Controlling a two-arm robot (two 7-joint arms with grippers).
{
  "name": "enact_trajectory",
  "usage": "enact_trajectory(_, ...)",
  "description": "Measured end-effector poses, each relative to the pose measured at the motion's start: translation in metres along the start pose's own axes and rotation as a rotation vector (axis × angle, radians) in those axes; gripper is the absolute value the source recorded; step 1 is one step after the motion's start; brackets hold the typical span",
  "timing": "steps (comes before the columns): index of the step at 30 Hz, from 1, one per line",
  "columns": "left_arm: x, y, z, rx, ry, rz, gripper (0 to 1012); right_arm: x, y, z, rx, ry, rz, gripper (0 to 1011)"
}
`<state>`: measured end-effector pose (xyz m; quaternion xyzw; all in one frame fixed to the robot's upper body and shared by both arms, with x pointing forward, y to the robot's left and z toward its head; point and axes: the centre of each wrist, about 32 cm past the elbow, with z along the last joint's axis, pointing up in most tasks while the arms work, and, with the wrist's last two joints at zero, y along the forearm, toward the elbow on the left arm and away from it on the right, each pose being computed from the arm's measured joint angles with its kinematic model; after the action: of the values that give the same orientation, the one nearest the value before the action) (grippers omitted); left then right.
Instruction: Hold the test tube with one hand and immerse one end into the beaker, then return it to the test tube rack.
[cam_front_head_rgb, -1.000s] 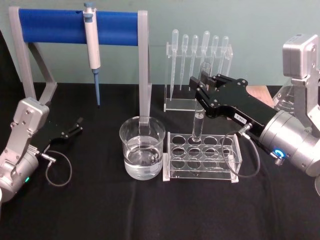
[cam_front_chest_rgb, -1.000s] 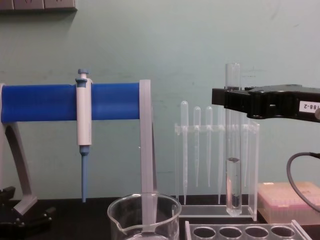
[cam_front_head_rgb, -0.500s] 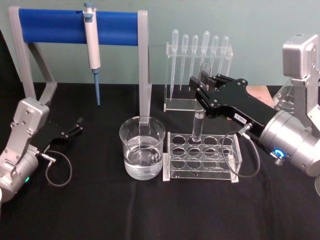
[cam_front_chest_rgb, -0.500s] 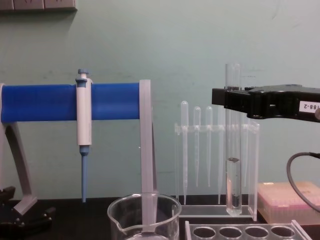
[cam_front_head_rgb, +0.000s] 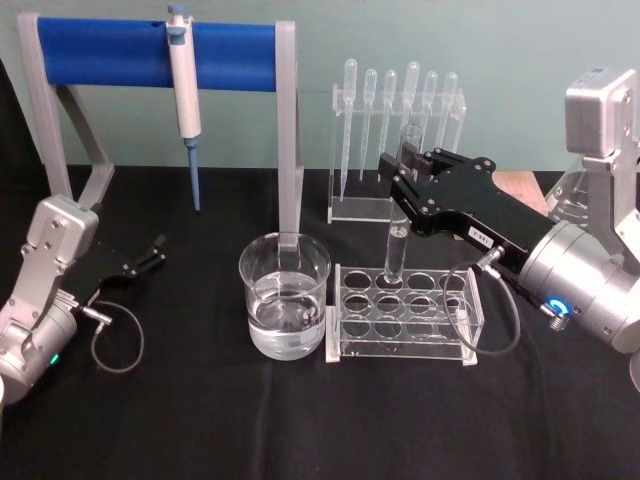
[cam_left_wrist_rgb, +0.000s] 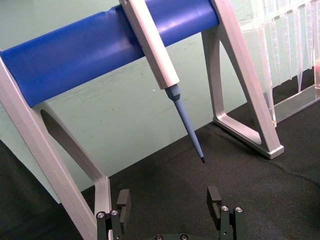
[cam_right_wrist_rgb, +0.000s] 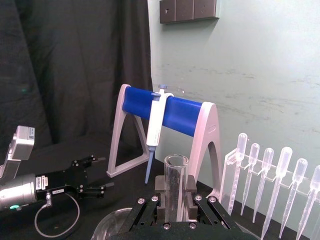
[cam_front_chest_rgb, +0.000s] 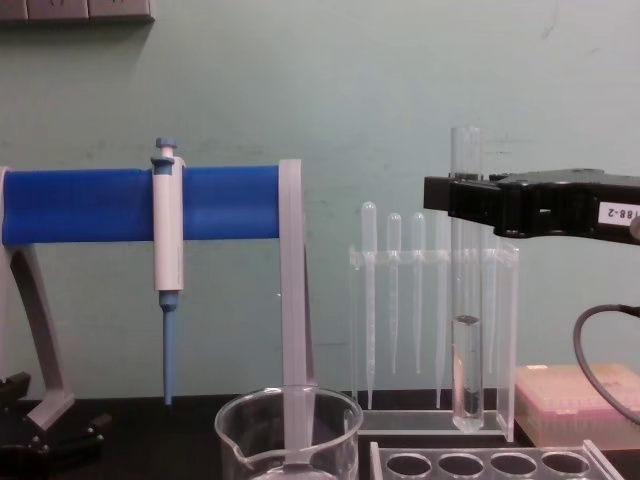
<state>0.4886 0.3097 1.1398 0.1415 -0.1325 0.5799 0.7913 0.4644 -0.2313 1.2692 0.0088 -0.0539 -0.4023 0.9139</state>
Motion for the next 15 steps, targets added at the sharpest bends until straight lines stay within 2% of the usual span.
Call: enact_trajectory(15, 0.0, 0.0, 0.0, 0.0, 0.0, 0.0, 1000, 0.0, 0.0, 0.0, 0.0, 0.0, 0.0, 225)
